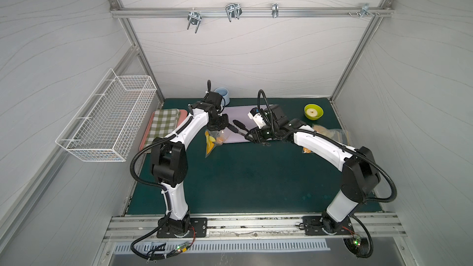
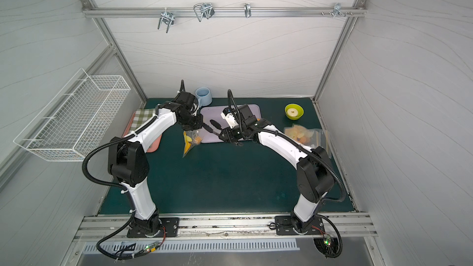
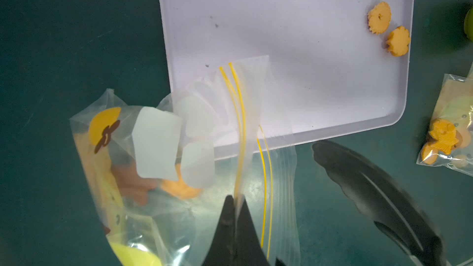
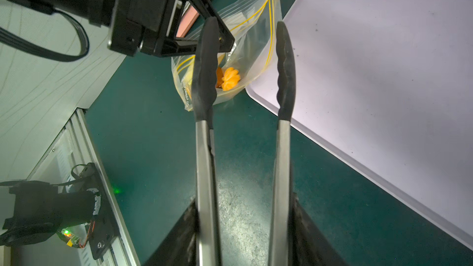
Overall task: Put the cookies into a resealable bag to prevent moisture
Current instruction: Place the cookie in the ziploc bag, then pick up the cookie from the tray.
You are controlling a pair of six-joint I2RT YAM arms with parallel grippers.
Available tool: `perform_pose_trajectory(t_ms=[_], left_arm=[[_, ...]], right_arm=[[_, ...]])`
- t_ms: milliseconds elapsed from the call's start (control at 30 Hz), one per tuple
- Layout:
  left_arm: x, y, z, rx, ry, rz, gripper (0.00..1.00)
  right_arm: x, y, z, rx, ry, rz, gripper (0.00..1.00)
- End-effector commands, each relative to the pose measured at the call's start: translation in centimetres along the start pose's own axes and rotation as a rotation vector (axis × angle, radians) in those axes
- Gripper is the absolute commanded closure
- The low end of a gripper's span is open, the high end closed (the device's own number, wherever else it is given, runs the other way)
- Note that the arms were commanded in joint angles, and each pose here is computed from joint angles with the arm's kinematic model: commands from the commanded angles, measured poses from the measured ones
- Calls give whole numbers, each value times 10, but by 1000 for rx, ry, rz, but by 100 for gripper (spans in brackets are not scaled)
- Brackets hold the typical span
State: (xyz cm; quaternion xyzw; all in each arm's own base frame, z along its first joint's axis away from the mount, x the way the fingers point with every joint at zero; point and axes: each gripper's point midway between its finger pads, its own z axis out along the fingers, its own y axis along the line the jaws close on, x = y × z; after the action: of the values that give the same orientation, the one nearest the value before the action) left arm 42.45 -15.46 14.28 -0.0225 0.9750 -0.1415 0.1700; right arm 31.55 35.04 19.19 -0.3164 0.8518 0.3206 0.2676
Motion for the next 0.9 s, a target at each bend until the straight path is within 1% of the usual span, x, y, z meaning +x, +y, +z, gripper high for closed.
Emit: perform_pose_trajectory(t_ms=[0, 100, 167, 300, 367, 467, 533, 733, 867], left_arm=[[-17, -8, -18, 22, -65, 14, 100], [-16, -6, -19, 14, -64, 14, 100], [-16, -3, -21, 2, -69, 11, 100], [-16, 2, -27, -25, -78, 3, 100], [-17, 0, -33, -15, -96, 3, 100], [-20, -3, -43, 4, -142, 5, 100], [-20, -3, -46, 7, -148, 5, 100], [-18, -3, -48, 14, -149, 1, 100], [-18, -1, -50, 14, -158, 1, 100]], right_arm=[[-8, 9, -3, -27, -35, -21, 47], [-11, 3, -13, 24, -74, -21, 47], [-13, -11, -26, 108, -113, -4, 48], [-5, -56, -60, 313, -169, 37, 48], [5, -80, -70, 401, -155, 58, 48], [22, -119, -76, 511, -81, 101, 48], [28, -140, -73, 543, -30, 125, 48], [18, -191, -58, 583, 58, 144, 48], [11, -212, -46, 566, 104, 140, 48]])
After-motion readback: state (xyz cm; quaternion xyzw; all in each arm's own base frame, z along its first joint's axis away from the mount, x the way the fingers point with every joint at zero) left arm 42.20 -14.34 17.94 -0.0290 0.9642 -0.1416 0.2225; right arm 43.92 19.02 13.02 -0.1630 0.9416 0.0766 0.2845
